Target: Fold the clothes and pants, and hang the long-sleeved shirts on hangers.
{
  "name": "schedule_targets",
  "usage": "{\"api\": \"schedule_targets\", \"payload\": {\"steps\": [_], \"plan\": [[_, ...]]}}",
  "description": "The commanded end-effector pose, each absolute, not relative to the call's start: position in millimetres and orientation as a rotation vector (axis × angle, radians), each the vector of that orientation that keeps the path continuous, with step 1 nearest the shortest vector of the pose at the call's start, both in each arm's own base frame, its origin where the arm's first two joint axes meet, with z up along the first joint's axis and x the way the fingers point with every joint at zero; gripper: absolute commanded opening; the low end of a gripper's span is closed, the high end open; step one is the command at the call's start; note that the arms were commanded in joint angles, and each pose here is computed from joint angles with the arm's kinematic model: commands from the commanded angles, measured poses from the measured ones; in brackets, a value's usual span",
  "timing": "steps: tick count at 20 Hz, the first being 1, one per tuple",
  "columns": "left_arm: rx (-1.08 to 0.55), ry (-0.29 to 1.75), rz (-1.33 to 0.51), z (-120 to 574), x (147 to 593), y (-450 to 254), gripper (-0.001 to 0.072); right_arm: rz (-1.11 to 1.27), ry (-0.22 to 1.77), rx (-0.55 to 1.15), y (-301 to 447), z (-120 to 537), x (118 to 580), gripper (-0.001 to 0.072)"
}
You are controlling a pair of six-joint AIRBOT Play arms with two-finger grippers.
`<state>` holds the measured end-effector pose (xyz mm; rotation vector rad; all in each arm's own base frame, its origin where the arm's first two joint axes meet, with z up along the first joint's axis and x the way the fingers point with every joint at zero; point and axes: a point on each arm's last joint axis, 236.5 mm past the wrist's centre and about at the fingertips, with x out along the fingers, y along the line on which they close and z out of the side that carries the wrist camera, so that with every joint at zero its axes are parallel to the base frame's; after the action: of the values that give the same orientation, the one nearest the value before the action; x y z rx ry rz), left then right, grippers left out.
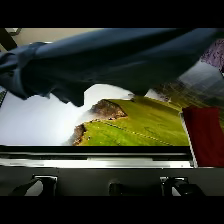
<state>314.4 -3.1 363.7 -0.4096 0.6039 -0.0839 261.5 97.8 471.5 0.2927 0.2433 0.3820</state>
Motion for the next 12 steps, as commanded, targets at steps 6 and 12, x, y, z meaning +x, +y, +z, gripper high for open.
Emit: {"api": "schedule_targets", "payload": {"steps": [6, 12], "plan": [[-0.444, 0.437, 0.009, 398, 280, 3, 0.0019, 0.262, 0.439, 0.355, 84, 421, 320, 0.0031], [-0.606, 1.008, -0.025, 176, 377, -17, 0.0019, 0.235, 0.979, 0.443, 118, 202, 484, 0.0031]]}}
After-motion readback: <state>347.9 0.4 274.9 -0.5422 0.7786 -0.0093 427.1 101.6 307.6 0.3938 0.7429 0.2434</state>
